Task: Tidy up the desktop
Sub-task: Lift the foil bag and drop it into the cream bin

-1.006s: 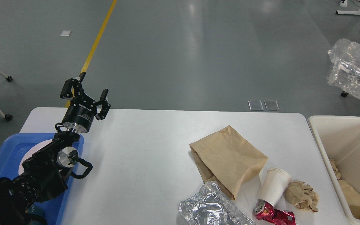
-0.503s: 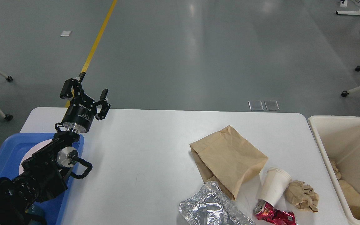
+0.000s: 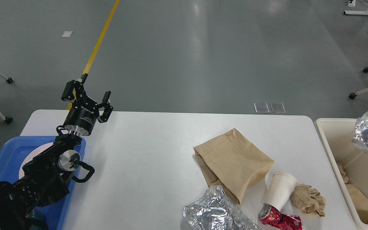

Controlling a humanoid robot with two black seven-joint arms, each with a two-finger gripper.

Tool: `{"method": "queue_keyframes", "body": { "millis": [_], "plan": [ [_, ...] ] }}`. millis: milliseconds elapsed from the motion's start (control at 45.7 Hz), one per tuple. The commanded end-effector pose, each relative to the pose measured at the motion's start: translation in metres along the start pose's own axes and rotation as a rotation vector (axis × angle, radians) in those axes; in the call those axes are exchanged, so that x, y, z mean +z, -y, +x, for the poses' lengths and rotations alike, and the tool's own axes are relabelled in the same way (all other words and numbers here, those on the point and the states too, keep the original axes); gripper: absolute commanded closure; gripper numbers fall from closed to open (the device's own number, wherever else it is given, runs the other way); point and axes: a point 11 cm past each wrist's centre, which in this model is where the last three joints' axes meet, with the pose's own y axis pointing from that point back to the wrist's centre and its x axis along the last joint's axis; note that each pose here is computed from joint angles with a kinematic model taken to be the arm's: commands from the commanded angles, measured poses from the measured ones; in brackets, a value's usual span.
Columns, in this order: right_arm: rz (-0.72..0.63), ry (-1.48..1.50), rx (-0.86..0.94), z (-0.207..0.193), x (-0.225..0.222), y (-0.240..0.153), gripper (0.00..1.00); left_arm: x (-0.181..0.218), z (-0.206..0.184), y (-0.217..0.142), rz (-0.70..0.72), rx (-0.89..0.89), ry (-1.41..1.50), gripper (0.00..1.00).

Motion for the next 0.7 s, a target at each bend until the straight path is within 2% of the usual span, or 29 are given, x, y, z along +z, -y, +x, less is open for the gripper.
{"method": "queue_keyframes", "body": {
  "millis": [0,372,503,591,678],
  "plan": [
    [0.001,0.0,-0.004,-0.002,0.0,0.001,0.6,0.0,0.0,0.0,0.0,0.001,0.0,0.03],
    [-0.007,0.0,-0.018,-0.005,0.005,0.0,0.31,0.001,0.001,0.0,-0.001,0.001,0.001,0.03],
    [0.009,0.01,-0.025,-0.002,-0.002,-0.001,0.16,0.0,0.0,0.0,0.0,-0.001,-0.001,0.03],
    [0.027,0.016,-0.005,0.013,-0.011,-0.005,0.08,0.0,0.0,0.0,0.0,-0.001,-0.001,0.04],
    [0.038,0.014,0.001,0.035,-0.016,-0.015,0.06,0.0,0.0,0.0,0.0,0.001,0.0,0.03]
  ]
}}
